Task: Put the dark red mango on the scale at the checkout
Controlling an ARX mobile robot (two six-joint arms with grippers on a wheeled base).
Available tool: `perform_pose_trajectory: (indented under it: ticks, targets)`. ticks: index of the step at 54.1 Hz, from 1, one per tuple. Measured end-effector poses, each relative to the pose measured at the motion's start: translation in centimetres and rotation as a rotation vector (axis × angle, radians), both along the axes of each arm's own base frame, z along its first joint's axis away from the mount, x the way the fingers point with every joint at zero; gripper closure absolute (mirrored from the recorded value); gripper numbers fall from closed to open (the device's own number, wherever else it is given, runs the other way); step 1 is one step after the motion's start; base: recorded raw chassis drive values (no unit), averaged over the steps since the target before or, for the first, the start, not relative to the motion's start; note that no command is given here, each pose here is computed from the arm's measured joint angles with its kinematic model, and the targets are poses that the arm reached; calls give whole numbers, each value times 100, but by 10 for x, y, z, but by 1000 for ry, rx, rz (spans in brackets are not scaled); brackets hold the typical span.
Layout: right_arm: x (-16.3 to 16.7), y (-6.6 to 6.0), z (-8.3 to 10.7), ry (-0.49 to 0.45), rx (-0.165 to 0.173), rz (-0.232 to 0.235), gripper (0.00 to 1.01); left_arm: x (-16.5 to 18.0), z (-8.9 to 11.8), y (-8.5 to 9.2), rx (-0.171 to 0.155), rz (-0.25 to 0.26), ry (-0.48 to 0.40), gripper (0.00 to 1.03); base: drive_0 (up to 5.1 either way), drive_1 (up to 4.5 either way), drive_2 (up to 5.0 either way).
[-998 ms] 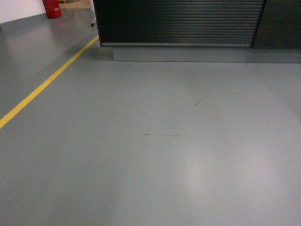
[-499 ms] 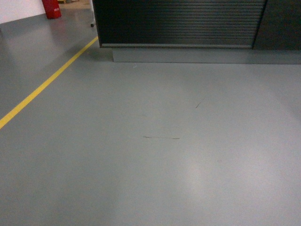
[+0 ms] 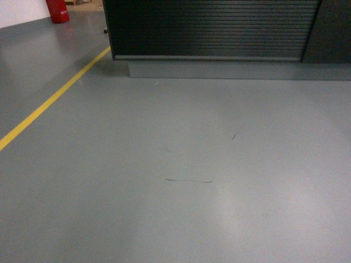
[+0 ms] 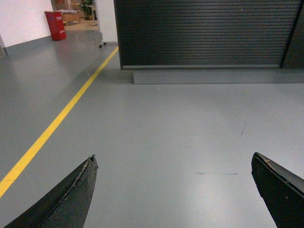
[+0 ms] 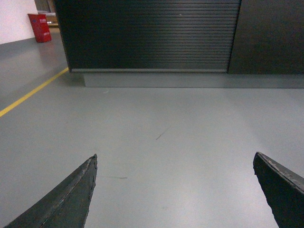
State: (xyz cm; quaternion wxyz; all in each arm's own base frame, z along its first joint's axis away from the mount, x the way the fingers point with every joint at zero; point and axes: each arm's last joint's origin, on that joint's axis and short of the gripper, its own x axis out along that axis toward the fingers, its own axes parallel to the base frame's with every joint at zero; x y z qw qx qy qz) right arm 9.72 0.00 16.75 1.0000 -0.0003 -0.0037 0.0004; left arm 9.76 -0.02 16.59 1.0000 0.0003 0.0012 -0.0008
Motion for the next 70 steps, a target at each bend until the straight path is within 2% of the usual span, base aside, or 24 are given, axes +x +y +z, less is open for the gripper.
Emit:
perform_pose_trajectory:
  ticks: [70]
  targets:
    - [0, 0, 0, 2, 0, -1, 3, 0, 0, 0, 0, 0, -3, 5, 3, 426, -419]
